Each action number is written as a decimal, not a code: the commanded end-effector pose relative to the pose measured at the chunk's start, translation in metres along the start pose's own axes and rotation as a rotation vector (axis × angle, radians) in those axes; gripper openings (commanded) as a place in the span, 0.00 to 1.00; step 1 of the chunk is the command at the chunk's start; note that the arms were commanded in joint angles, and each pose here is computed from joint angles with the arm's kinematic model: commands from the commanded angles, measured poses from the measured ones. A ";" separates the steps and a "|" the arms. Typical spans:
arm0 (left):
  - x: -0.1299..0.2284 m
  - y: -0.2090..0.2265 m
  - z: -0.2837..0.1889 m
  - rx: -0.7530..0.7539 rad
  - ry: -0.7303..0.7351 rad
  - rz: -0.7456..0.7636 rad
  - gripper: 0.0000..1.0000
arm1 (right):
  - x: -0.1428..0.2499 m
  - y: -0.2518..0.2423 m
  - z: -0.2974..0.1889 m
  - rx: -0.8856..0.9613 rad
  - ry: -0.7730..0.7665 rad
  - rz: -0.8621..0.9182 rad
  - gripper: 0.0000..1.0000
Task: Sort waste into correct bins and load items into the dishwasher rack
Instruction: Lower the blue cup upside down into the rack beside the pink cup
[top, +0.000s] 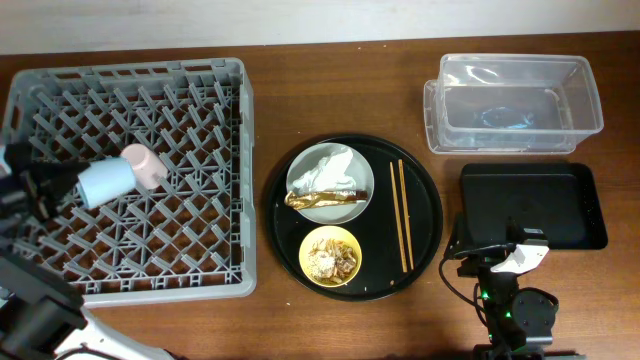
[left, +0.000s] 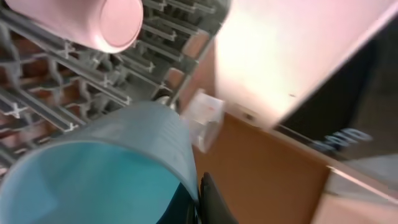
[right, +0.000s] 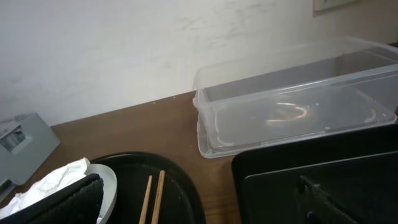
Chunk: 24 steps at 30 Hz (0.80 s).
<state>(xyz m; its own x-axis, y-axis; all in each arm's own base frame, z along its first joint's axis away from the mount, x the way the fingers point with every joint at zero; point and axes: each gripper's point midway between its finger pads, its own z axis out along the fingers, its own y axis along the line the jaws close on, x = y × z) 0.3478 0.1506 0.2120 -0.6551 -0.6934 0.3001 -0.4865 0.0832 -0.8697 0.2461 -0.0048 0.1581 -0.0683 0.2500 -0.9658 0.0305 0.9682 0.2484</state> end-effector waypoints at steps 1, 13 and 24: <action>0.001 0.008 0.005 0.145 0.003 0.058 0.00 | 0.002 0.001 0.000 -0.002 0.004 -0.011 0.99; -0.015 0.049 0.027 0.209 -0.040 0.154 0.01 | 0.002 0.001 0.000 -0.002 0.004 -0.011 0.99; -0.029 0.064 0.029 0.114 -0.068 0.210 0.14 | 0.002 0.001 0.000 -0.002 0.004 -0.011 0.99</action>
<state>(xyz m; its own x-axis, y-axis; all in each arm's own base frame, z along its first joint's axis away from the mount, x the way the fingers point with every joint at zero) 0.3538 0.1543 0.1433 -0.6909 -0.7179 0.0853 -0.2517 0.1283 -0.9593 0.2461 -0.0047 0.1581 -0.0684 0.2496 -0.9659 0.0301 0.9683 0.2481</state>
